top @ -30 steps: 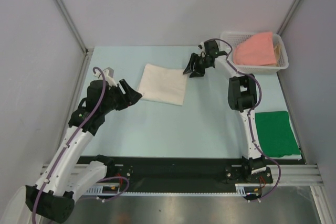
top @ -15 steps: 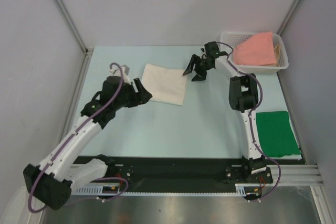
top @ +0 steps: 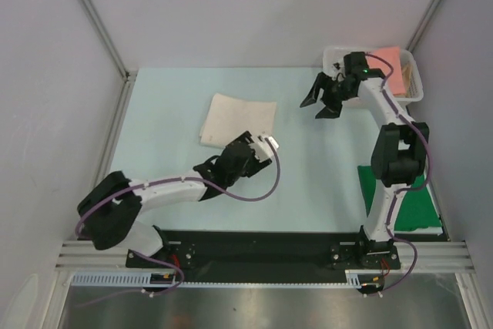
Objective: Fold and stack the t-shirts
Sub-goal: Neatly place the folded tshirt to the corner
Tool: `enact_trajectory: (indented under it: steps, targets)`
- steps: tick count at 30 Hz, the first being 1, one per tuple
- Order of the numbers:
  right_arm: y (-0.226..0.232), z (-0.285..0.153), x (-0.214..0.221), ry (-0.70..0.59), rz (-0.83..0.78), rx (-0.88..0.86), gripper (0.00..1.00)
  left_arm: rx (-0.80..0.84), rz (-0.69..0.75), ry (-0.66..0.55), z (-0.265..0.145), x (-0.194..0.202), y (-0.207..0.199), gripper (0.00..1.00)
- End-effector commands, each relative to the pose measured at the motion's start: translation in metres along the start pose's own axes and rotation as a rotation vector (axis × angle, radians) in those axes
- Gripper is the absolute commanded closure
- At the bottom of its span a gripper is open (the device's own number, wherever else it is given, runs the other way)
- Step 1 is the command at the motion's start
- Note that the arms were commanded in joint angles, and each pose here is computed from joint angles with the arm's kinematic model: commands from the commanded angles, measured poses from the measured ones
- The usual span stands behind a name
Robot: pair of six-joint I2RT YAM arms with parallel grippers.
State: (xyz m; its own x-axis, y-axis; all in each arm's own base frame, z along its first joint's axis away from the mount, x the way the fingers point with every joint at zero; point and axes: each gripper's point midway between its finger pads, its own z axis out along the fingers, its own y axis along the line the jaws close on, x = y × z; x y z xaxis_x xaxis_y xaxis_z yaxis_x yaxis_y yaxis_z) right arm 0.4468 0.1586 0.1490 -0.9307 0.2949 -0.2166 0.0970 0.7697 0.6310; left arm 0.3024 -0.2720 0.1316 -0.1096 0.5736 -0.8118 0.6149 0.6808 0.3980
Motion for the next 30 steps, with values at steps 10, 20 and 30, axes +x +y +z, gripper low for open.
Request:
enact_trajectory:
  steps: [10,20,30]
  targets:
    - [-0.021,-0.023,0.022,-0.028,0.03,-0.078,0.23,0.168,0.622,-0.075,0.031,0.018,-0.057,0.25]
    - [-0.024,-0.029,0.033,-0.041,0.042,-0.092,0.24,0.168,0.775,-0.029,0.066,0.04,-0.064,0.28]
    - [-0.022,-0.037,0.025,-0.068,0.046,-0.114,0.24,0.135,0.777,0.017,0.103,0.046,-0.044,0.35]
